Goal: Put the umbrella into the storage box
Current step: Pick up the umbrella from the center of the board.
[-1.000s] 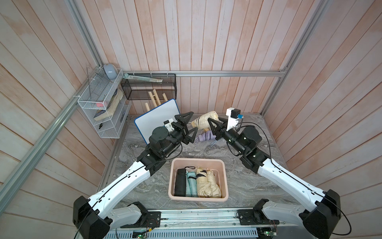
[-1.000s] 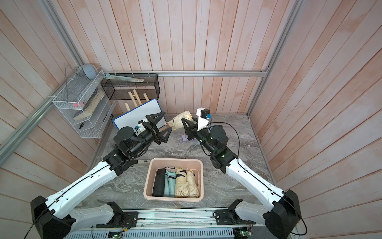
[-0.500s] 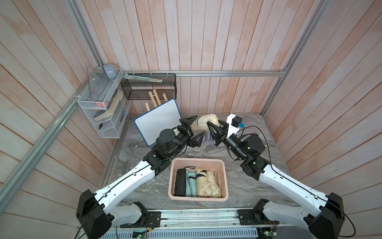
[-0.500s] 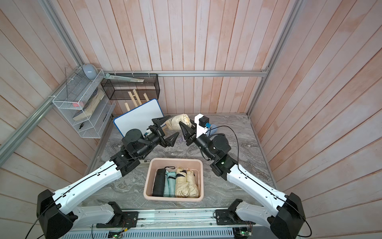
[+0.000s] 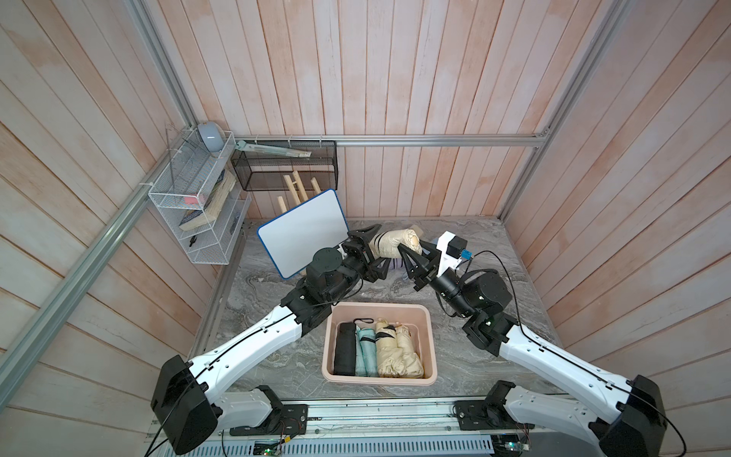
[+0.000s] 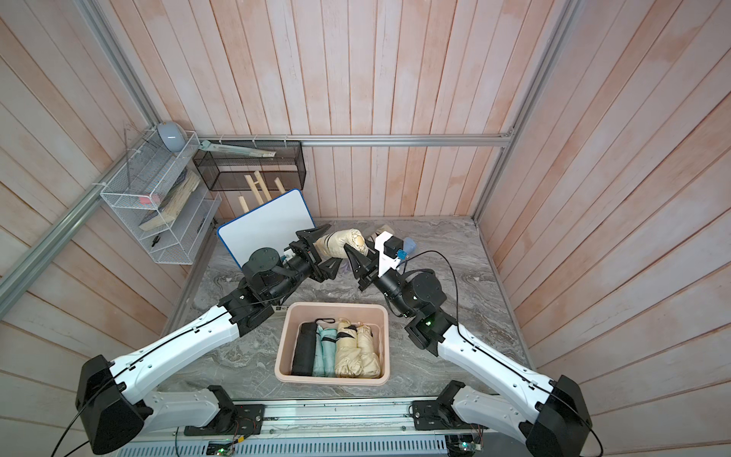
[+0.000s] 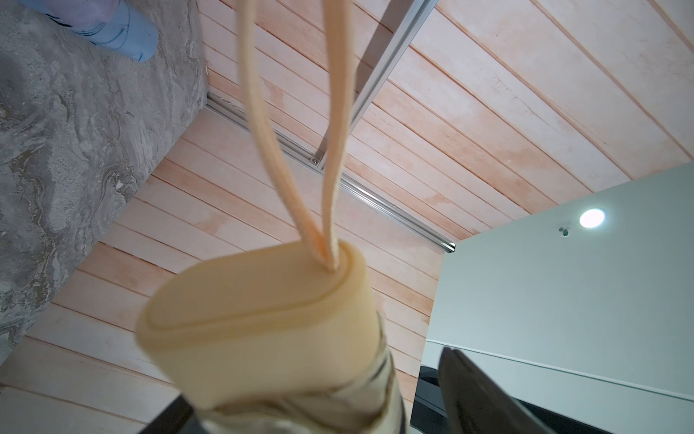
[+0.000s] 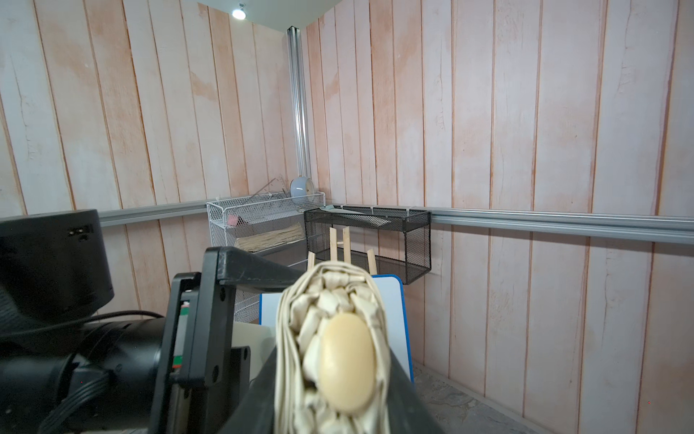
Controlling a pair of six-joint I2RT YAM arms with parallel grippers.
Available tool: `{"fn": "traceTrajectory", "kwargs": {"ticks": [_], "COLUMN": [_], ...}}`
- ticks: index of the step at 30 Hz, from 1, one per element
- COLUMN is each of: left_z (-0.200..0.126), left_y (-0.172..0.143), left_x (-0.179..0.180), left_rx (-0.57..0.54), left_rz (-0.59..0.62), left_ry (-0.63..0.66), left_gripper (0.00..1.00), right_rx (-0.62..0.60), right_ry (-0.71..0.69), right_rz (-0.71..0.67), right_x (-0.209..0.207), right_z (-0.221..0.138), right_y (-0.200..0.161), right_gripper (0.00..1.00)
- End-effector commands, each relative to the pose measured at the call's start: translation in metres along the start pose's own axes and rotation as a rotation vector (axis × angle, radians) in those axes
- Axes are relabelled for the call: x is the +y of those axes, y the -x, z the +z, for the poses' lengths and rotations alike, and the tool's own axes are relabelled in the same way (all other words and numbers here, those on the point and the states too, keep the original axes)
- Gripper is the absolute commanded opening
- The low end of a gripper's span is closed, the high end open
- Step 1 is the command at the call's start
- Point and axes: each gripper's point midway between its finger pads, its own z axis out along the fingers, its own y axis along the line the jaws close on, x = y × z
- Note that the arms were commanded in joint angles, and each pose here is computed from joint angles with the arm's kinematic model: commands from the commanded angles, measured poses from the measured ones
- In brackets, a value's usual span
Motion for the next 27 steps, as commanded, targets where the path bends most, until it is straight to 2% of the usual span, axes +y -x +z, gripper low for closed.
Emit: {"fn": "traceTrajectory", "kwargs": {"ticks": [1,9,14,16,19,21,24,27], "left_z": [-0.001,0.001,0.002,0.002,0.001,-0.002,-0.012,-0.025], "left_y": [-0.007,-0.008,-0.008,-0.007,-0.005,-0.002,0.009,0.022], "left_x": [-0.009,-0.005,-0.007,-0.007,-0.004,0.0,0.011,0.03], "left_rx": [0.007,0.009,0.006,0.002,-0.004,-0.018,-0.066,-0.127], "left_rz": [-0.096,-0.102,-0.094,-0.089,-0.082,-0.069,-0.024,0.058], "left_ry": [-0.04,-0.044,-0.059,-0.061,-0.054,-0.044,0.001,0.096], "left_gripper": [0.82,0.66,0.54,0.51,0.5,0.48,0.47,0.46], "right_rx": [-0.124,-0.105,-0.098,-0.091,-0.073,-0.05,-0.01,0.016], "right_ry": [0.001,0.018,0.007,0.006,0.004,0.003,-0.015,-0.027], "right_rz": [-0.027,-0.035,-0.028,-0.025,-0.022,-0.02,-0.001,0.037], "right_x": [0.004,0.011,0.01,0.01,0.01,0.011,0.008,0.007], "right_z": [-0.006,-0.014,-0.02,-0.022,-0.025,-0.029,-0.036,-0.045], "right_y": [0.033,0.019,0.015,0.014,0.013,0.01,0.007,0.011], "right_gripper": [0.1,0.12,0.18,0.26,0.55,0.67,0.77,0.8]}}
